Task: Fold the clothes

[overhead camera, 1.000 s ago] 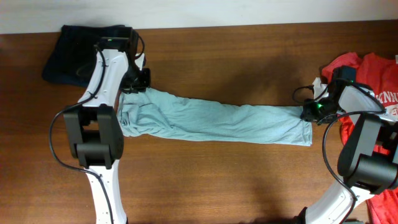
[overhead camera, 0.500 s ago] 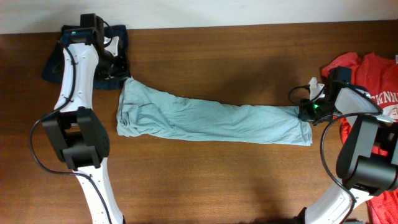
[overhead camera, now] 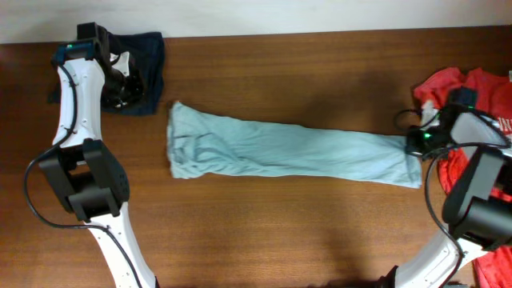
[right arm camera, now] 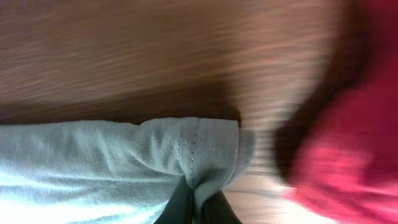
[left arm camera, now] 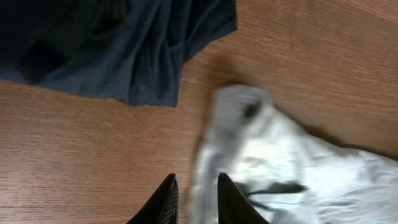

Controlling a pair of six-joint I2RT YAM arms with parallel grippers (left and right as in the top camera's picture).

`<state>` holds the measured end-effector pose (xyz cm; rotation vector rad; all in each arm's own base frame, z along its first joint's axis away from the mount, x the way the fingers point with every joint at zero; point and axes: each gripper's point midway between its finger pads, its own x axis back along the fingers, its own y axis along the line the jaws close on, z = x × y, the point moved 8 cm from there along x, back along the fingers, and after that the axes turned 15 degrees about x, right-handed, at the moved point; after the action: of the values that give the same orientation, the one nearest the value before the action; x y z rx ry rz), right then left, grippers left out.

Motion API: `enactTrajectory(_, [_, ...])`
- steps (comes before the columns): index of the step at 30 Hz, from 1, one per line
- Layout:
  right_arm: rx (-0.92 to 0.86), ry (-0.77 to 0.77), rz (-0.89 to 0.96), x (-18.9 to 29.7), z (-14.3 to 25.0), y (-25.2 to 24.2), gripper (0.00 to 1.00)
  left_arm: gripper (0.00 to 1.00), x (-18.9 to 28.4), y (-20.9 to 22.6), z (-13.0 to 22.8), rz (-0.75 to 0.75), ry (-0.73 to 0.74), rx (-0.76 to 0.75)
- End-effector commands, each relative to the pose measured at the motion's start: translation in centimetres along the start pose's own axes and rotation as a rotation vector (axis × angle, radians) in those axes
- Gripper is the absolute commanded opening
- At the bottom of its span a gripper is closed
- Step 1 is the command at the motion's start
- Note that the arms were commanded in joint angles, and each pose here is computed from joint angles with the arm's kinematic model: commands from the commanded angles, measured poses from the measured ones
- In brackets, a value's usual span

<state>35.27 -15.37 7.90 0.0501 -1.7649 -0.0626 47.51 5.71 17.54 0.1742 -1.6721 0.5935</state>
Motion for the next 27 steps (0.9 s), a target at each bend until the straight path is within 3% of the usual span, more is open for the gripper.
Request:
enactTrajectory(1, [-0.01, 0.047, 0.078, -0.5, 0.3, -2.0, 0.04, 0.22, 0.2, 0.1, -0.2, -0.002, -0.009, 0.0])
enactTrajectory(7, [-0.008, 0.026, 0.066, 0.8, -0.9, -2.1, 0.04, 0.23, 0.2, 0.1, -0.1, -0.007, -0.005, 0.001])
enactTrajectory(11, [-0.012, 0.002, -0.044, 4.6, -2.9, -1.2, 0.04, 0.24, 0.2, 0.2, 0.1, -0.012, 0.009, 0.004])
enactTrajectory(15, [0.009, 0.004, -0.106, 7.8, -4.4, 0.6, 0.04, 0.41, 0.2, 0.2, 0.1, -0.013, 0.011, 0.005])
enactTrajectory(16, [0.029, 0.016, -0.115, 8.8, -4.8, 1.6, 0.04, 0.47, 0.2, 0.2, 0.1, -0.013, 0.011, 0.005])
enactTrajectory(27, [0.016, 0.099, -0.287, 9.2, -7.0, 15.0, 0.04, 0.49, 0.2, 0.2, 0.1, -0.013, 0.011, 0.005])
